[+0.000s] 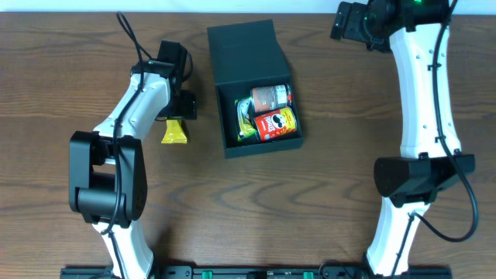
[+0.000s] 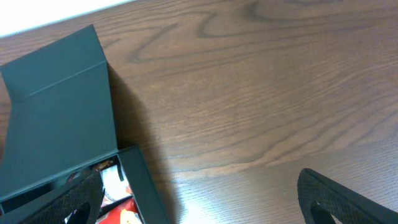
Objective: Pack container
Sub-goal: 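Lift the yellow packet with the left gripper toward the box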
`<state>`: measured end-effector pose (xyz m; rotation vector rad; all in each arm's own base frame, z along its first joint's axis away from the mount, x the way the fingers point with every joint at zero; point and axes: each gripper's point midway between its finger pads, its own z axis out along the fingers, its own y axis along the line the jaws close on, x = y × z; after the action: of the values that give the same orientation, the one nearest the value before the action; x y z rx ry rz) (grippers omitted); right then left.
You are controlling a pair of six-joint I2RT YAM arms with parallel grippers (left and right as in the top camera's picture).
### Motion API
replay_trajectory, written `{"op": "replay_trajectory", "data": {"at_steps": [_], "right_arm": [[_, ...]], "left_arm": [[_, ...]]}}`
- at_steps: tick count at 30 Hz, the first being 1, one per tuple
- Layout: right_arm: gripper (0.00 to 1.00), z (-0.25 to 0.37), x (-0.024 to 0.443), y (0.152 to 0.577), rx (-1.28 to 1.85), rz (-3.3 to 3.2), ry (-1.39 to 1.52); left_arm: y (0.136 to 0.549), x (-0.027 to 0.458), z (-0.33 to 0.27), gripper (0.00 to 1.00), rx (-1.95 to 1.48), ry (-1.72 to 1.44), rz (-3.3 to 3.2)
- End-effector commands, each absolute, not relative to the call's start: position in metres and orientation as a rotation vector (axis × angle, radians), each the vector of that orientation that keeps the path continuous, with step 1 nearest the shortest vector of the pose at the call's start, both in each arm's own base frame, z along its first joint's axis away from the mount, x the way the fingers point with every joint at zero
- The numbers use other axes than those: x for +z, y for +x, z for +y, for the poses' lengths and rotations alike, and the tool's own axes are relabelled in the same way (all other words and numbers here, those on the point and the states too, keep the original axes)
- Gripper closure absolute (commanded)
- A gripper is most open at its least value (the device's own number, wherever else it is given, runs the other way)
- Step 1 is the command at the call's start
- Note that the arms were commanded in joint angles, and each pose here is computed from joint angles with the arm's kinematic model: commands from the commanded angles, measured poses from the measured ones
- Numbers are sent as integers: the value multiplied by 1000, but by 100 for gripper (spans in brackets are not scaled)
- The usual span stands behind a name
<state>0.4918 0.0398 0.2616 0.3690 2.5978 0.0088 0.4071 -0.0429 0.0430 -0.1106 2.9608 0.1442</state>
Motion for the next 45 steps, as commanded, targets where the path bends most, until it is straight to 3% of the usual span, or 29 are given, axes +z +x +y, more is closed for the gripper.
{"op": "replay_trajectory", "data": {"at_steps": [1, 18, 24, 45], "right_arm": [[1, 40, 258, 491, 2, 2610, 352], [1, 40, 256, 488, -4, 2627, 353], [1, 40, 256, 488, -4, 2628, 353], [1, 40, 256, 488, -3, 2628, 353]], "left_arm": [[397, 29, -43, 18, 126, -113, 2997], [390, 15, -43, 41, 119, -185, 2999], [391, 16, -43, 59, 118, -201, 2995], [391, 16, -43, 72, 115, -230, 2991]]}}
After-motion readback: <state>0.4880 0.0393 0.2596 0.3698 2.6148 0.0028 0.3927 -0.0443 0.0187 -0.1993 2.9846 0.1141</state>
